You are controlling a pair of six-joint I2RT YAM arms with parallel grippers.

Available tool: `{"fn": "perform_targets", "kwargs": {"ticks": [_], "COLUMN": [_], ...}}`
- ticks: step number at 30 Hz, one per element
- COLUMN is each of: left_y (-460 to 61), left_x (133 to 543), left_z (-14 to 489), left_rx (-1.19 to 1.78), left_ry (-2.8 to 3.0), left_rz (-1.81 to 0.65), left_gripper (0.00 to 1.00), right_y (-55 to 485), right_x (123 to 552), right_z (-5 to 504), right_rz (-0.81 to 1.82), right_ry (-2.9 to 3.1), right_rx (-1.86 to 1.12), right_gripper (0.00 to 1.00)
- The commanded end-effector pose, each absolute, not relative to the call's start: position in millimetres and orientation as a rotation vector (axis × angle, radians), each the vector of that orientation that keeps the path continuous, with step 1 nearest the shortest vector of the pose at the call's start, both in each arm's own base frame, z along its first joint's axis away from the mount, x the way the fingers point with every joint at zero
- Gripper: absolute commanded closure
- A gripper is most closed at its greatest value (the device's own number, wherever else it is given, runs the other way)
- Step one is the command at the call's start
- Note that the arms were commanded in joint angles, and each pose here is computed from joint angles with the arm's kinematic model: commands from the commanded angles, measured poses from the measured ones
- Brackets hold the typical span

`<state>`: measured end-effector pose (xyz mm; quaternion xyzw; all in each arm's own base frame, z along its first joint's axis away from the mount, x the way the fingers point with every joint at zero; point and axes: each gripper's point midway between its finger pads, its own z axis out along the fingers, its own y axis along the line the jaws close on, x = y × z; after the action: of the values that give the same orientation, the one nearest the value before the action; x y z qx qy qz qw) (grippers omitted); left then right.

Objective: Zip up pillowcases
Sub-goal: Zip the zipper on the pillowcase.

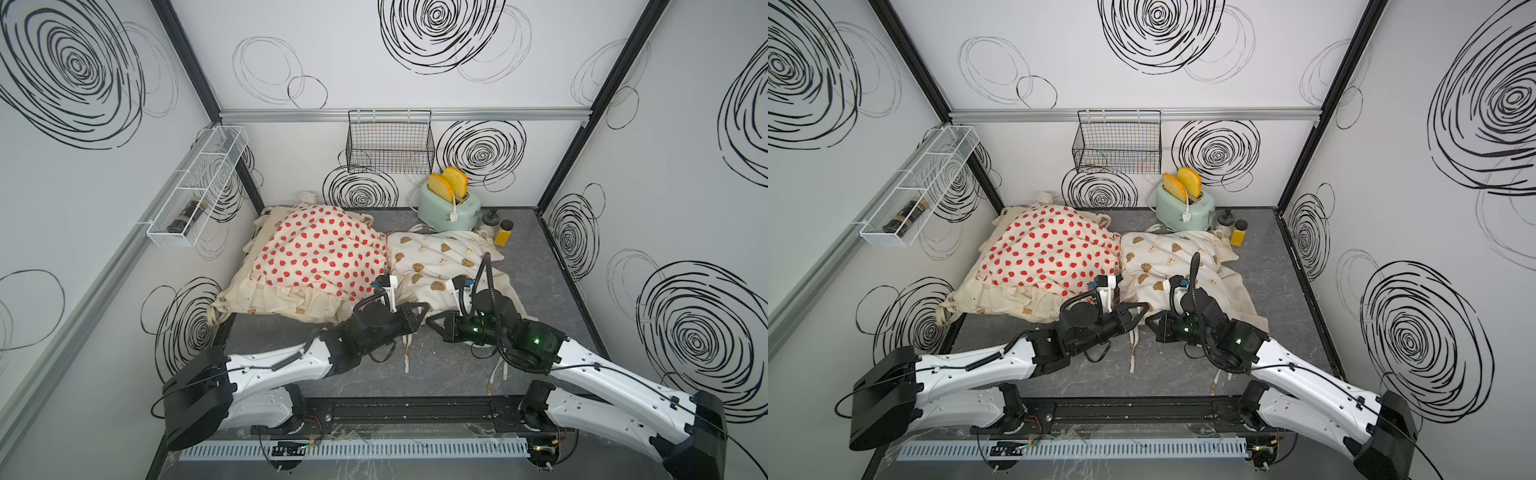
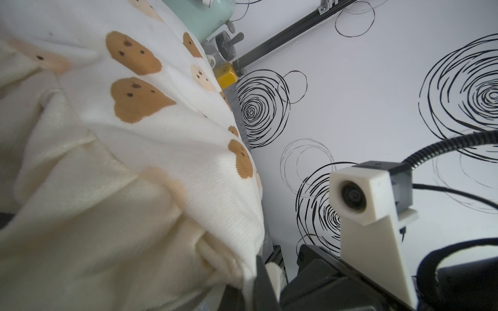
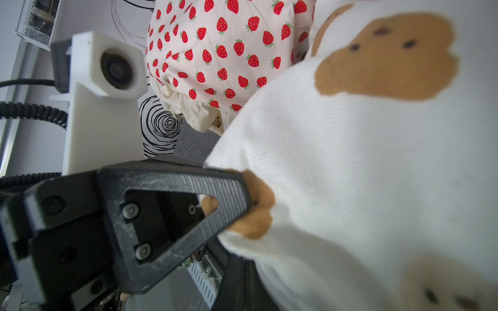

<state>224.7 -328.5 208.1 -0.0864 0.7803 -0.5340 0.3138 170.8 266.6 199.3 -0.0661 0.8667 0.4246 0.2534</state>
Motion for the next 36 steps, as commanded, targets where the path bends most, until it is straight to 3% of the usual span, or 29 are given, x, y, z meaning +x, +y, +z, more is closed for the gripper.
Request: {"fn": "perform_targets", "kwargs": {"ticks": [1, 22, 36], "left_y": [-323.5, -277.2, -217.8], "left_x": [227.9, 238.4, 272.9], "left_z": [220.4, 219.8, 211.9], "left_rx": [-0.264, -0.348, -0.418], "left_ry": [1.992, 1.951, 1.941], "left_rz": [-1.441, -1.375, -1.196], "left_gripper": [1.00, 1.00, 1.00], "right_y": [254.1, 207.3, 159.7], "right_x": [175.4, 161.4, 160.1], "right_z": [197.7, 151.6, 136.0], "right_rz": [1.067, 0.755, 0.630], "right_ry": [2.397, 2.614, 2.659], "right_rx": [-0.123, -0.064, 0.062], "right_gripper": [1.00, 1.00, 1.00]}}
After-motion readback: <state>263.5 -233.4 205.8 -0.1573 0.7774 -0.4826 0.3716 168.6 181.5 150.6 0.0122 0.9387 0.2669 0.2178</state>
